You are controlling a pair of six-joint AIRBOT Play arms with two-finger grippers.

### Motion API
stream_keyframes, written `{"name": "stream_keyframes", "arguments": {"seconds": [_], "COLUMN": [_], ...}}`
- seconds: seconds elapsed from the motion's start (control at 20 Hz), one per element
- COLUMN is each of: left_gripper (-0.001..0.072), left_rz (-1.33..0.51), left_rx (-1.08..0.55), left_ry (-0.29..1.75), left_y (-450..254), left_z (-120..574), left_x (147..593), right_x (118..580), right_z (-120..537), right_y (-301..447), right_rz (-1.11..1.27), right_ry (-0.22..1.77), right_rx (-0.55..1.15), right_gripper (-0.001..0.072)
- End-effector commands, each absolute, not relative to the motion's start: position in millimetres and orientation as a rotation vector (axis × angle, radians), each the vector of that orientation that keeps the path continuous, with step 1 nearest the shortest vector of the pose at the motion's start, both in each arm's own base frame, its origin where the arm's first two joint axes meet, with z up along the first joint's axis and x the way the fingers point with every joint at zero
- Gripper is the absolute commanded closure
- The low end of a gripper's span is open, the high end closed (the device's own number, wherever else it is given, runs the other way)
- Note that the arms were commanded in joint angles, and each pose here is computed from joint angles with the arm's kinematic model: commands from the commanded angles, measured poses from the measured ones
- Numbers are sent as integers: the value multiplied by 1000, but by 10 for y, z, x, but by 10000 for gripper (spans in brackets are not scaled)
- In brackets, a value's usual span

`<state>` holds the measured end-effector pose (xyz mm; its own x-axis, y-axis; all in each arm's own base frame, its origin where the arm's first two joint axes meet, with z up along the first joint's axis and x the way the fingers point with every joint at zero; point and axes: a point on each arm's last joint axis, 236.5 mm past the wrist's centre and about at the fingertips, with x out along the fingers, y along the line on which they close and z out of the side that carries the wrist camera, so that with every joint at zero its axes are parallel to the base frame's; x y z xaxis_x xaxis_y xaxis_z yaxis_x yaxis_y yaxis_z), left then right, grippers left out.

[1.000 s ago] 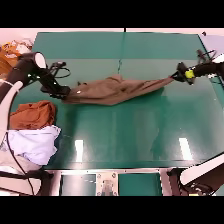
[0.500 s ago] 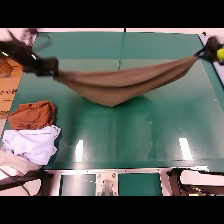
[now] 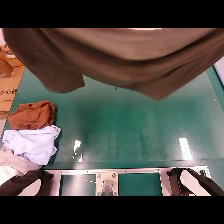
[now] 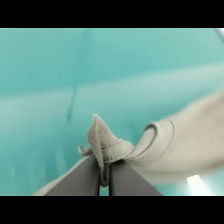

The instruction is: Fold the shirts.

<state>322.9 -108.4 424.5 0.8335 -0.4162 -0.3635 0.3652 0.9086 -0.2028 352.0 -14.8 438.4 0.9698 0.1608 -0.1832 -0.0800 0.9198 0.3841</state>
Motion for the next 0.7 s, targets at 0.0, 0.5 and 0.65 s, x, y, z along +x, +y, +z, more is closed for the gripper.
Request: {"name": "stream_keyframes", "arguments": {"seconds": [0.0, 0.5, 0.65], "left_gripper": [668, 667, 668], "left_rz": [-428, -547, -548], "left_rx": [-102, -254, -364], "left_ry": [328, 917, 977], "left_y": [-1090, -1560, -1697], "left_z": [4451, 1500, 554], "left_x": [3153, 4452, 4904], "right_x": [3362, 4971, 5246], "right_z": [4630, 1541, 407], "right_y": [-181, -327, -225], "right_rz": [92, 96, 84], "right_ry": [120, 754, 934], "right_rx": [353, 539, 583], "right_gripper": [695, 695, 695]}}
